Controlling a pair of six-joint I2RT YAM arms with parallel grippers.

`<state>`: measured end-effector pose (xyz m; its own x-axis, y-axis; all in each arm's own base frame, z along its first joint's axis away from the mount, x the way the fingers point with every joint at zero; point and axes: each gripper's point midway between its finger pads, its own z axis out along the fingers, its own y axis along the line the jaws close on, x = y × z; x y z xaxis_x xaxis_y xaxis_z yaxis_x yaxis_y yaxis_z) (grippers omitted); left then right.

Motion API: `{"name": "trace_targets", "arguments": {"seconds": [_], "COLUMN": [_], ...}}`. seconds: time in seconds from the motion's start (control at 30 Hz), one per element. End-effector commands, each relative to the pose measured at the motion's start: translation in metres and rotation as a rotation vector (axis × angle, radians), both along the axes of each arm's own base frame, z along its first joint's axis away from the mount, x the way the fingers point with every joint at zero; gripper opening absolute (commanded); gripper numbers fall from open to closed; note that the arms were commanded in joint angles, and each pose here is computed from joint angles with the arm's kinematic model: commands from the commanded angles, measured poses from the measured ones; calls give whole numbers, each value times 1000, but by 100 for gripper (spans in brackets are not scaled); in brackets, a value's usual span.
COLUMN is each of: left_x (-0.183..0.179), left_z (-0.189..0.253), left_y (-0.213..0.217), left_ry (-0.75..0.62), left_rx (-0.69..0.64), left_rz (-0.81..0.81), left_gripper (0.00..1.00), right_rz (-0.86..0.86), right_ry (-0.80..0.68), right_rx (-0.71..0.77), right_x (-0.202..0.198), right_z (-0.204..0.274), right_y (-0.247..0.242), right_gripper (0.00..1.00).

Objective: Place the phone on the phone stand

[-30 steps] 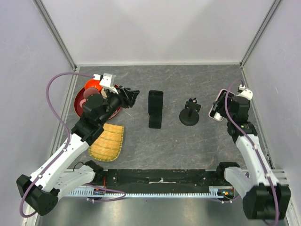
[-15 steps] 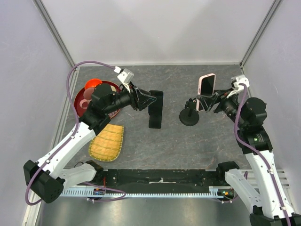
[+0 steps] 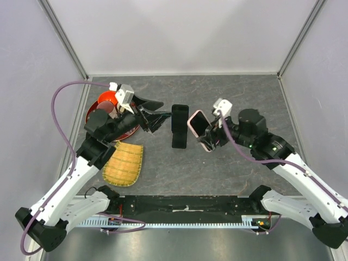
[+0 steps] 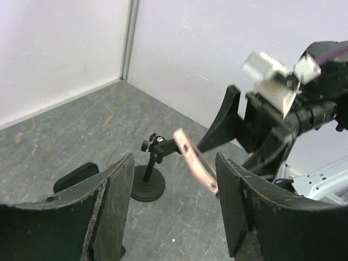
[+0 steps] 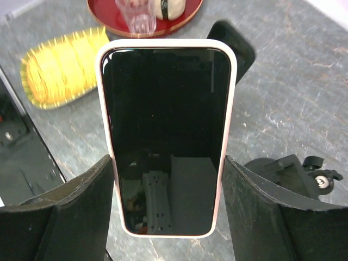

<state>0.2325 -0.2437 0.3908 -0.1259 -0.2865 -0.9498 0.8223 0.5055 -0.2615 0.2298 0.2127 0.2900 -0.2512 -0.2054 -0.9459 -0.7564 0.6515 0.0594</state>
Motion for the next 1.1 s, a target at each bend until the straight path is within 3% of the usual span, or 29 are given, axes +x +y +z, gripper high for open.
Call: {"name": "trace_targets", "arguments": {"seconds": [0.0, 0.07, 0.23, 0.57, 0.77, 0.87, 0.97, 1.0, 1.07], "left_x": [4, 2, -4, -16, -12, -15, -17, -14, -14], "left_z": [-3, -40, -51, -67, -83, -84, -82, -81, -79], "left_y": [-30, -53, -71, -83, -91, -93, -92, -92, -90], "left_ry": [29, 179, 269, 361, 424, 425, 395, 383, 358], "left_rx": [85, 181, 203, 212, 250, 253, 257, 261, 265], "left_rz": [-162, -325, -490, -626, -640, -660, -658, -636, -616], "left_gripper": [68, 69, 75, 78, 69, 56, 30, 18, 8], "right_rz": [-30, -10, -26, -57, -57, -73, -94, -96, -100], "right_ry": [-147, -158, -178, -239, -281, -300, -295, -287, -274], "right_rx": [-109, -138, -192, -247, -262, -275, -299, -289, -278], "right_x": [5, 1, 2, -2, -11, -13, -12, -13, -13], "right_z": [23, 19, 13, 17, 24, 26, 21, 22, 20], "right_y": [7, 14, 17, 27, 40, 44, 48, 50, 52], "right_gripper": [0, 0, 0, 0, 0, 0, 2, 4, 18]}}
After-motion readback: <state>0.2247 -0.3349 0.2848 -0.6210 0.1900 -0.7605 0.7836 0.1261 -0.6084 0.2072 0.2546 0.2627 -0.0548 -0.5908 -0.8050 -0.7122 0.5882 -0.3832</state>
